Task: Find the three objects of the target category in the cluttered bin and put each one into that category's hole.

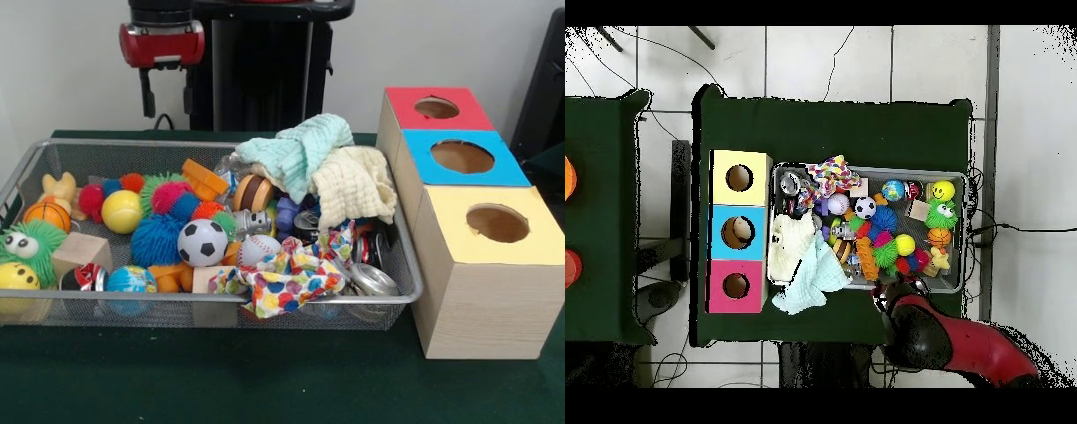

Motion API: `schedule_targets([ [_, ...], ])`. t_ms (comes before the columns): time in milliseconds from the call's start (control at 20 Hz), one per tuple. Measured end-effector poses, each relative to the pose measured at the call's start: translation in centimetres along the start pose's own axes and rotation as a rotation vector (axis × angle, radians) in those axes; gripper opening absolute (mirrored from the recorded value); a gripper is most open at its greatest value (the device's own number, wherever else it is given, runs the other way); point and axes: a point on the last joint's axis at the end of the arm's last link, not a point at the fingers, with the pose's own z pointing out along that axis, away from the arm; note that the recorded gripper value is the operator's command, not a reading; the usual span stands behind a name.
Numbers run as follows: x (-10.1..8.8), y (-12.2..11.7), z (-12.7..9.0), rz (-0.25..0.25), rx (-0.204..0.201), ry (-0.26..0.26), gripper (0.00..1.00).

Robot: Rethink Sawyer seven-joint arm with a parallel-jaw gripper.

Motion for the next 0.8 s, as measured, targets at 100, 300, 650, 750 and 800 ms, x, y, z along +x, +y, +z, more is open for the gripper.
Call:
schedule_targets([
  [100,0.7,-0.8,-0.1,0.026,0.003,0.001,1.00],
  [300,1.6,-1.8,-0.2,0.061,0.006,0.001,1.00],
  [650,3.2,-3.9,-0.4,0.128,0.011,-0.006,1.00],
  [750,3.7,-4.7,-0.5,0.151,0.012,-0.013,1.00],
  [800,4.0,-5.0,-0.5,0.158,0.013,-0.015,1.00],
])
